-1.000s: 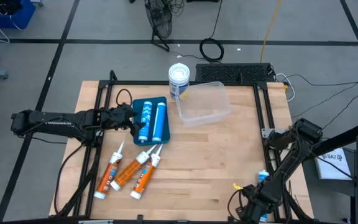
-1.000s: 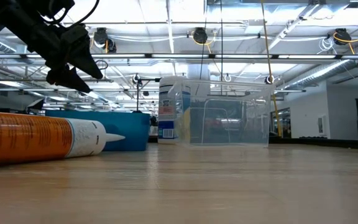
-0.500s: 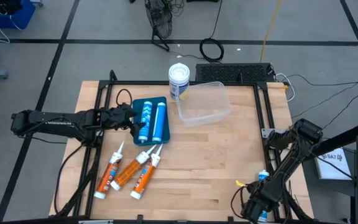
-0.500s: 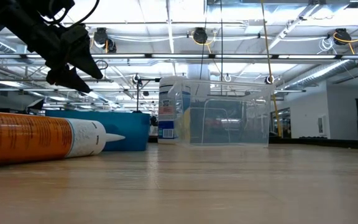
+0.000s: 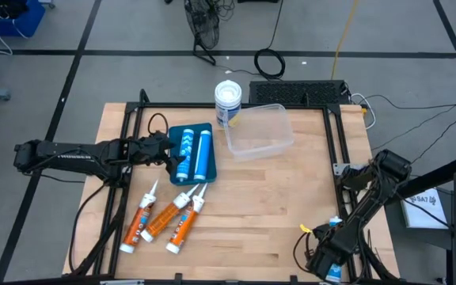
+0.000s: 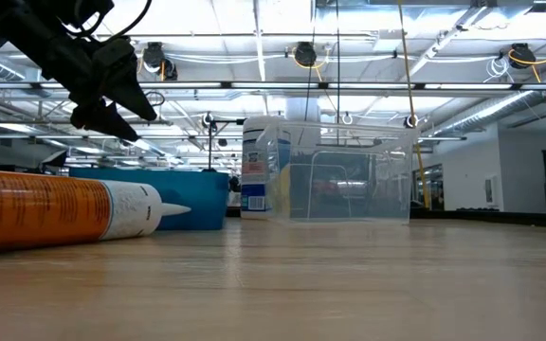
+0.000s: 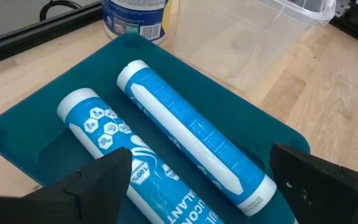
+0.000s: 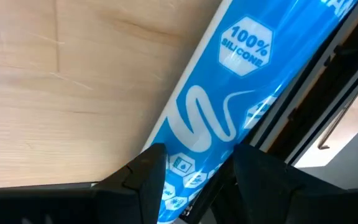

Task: Pick & place silicon tubes, Sealant and Lysol wipes
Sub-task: Put the blue caulk tube into the blue bin

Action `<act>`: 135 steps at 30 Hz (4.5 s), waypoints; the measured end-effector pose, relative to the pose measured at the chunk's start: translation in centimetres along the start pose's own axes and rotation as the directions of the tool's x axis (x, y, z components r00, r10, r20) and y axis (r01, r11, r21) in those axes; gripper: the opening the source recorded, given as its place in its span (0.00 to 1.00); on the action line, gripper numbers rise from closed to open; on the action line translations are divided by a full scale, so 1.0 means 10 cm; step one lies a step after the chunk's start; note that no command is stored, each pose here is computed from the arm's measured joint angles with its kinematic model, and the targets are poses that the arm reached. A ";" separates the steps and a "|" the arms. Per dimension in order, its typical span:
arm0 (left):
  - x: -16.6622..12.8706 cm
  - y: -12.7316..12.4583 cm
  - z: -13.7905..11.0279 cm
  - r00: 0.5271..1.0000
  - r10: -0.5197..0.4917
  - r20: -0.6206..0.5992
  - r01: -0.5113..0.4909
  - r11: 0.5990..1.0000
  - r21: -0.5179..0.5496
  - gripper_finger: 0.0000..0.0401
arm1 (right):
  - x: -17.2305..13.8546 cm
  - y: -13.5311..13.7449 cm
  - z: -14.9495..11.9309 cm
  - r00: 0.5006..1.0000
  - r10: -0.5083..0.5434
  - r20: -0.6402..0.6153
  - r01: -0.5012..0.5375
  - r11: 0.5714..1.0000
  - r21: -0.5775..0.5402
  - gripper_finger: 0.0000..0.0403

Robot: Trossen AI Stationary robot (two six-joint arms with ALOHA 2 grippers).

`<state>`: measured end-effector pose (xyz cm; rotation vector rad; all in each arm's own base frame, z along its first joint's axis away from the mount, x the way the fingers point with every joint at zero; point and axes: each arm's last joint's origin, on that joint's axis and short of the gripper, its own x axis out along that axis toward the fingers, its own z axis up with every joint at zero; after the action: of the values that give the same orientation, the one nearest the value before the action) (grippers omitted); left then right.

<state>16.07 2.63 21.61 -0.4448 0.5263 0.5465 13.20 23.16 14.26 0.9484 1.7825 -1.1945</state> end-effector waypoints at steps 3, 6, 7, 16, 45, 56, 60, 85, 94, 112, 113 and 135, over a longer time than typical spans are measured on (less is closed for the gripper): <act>0.00 0.00 0.00 1.000 0.000 0.000 0.000 1.000 0.000 0.95 | 0.09 -0.02 0.09 1.000 -0.018 -0.004 0.018 1.000 0.025 0.42; 0.00 0.00 0.00 1.000 0.000 0.000 0.000 1.000 0.000 0.96 | 0.14 -0.03 0.19 0.999 -0.040 -0.005 0.041 0.998 0.057 0.43; 0.00 0.00 0.00 1.000 0.000 0.000 0.000 1.000 0.000 0.96 | 0.15 -0.03 0.22 0.999 -0.046 -0.005 0.046 0.997 0.067 0.43; 0.00 0.00 0.00 1.000 -0.001 0.001 0.001 1.000 0.000 0.93 | 0.17 -0.01 0.32 0.999 -0.052 0.015 0.050 0.995 0.081 0.47; 0.00 -0.01 0.01 1.000 -0.008 0.012 0.008 1.000 -0.005 0.96 | 0.04 0.31 0.63 0.696 0.446 0.563 -0.474 0.874 -0.107 0.56; 0.00 -0.03 0.04 0.999 -0.026 0.044 0.027 1.000 -0.015 0.94 | -0.09 0.45 1.00 0.546 0.459 0.701 -0.446 0.867 -0.220 0.55; 0.00 -0.03 0.05 0.999 -0.026 0.045 0.027 1.000 -0.015 0.95 | -0.06 0.51 1.15 0.523 0.488 0.699 -0.459 0.852 -0.251 0.56; 0.00 -0.03 0.04 0.999 -0.026 0.044 0.026 1.000 -0.014 0.94 | -0.30 0.91 1.70 -0.093 0.697 0.711 -0.340 0.649 -0.681 0.53; 0.00 -0.03 0.04 0.999 -0.025 0.044 0.026 1.000 -0.015 0.94 | -0.31 1.05 1.92 -0.139 0.721 0.679 -0.254 0.637 -0.728 0.53; 0.00 -0.03 0.04 0.999 -0.025 0.043 0.026 1.000 -0.014 0.92 | -0.53 1.10 2.02 -0.234 0.899 0.370 0.091 0.399 -0.912 0.52; 0.00 -0.03 0.04 0.999 -0.025 0.043 0.026 1.000 -0.015 0.92 | -0.55 1.10 2.03 -0.245 0.901 0.359 0.104 0.392 -0.914 0.52; -0.04 -0.13 0.24 0.962 -0.126 0.243 0.147 0.987 -0.066 0.94 | -0.93 0.97 2.28 -0.492 0.870 0.046 0.268 0.201 -0.942 0.52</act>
<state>17.38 2.80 24.05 -0.4836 0.2402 0.4820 30.07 2.84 13.06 -0.0628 -0.1104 0.1203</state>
